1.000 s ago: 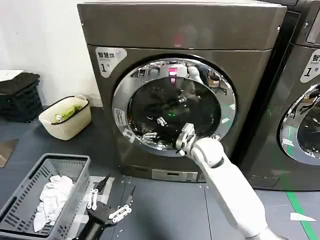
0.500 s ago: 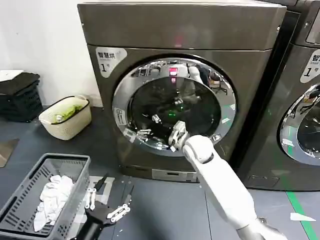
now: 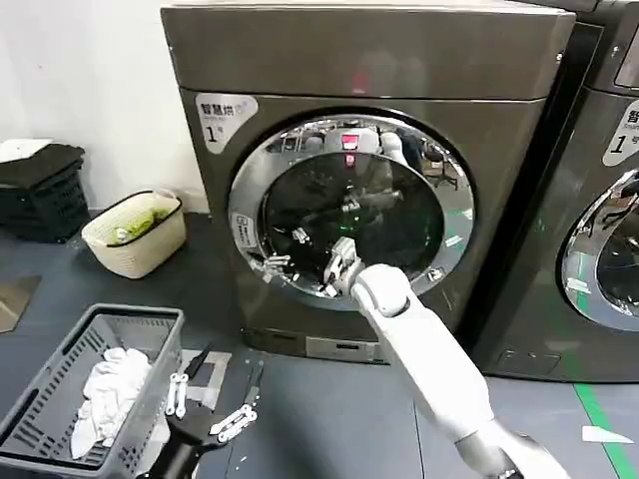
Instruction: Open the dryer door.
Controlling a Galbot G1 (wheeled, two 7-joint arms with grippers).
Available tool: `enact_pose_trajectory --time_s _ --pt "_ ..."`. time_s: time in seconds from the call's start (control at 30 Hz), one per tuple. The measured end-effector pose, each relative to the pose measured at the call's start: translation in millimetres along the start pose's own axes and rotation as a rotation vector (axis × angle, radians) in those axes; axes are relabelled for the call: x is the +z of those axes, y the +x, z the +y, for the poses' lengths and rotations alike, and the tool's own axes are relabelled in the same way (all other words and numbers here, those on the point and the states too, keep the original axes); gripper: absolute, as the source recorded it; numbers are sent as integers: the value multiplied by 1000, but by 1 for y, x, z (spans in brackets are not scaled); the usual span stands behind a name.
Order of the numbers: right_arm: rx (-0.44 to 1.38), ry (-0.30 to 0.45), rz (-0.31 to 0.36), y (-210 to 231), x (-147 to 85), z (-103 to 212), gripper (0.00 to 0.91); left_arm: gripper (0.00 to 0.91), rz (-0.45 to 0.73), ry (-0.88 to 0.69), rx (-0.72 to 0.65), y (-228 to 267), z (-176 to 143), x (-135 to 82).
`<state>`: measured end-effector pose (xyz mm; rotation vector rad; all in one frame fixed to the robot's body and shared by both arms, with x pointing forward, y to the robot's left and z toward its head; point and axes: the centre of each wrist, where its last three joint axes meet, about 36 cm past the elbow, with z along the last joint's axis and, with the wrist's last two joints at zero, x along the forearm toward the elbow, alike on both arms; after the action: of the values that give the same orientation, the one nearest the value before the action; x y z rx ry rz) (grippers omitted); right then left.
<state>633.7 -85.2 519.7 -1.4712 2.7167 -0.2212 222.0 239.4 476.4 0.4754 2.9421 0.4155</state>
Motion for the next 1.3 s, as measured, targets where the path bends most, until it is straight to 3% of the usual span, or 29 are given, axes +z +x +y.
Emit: enact_pose_trajectory --time_s 0.8,1.3 --pt "-112 29 7 -12 1 -5 907 907 3 -5 -5 2 1 -1" --pt "-247 26 -23 -6 3 1 907 907 6 -7 -8 2 3 1"
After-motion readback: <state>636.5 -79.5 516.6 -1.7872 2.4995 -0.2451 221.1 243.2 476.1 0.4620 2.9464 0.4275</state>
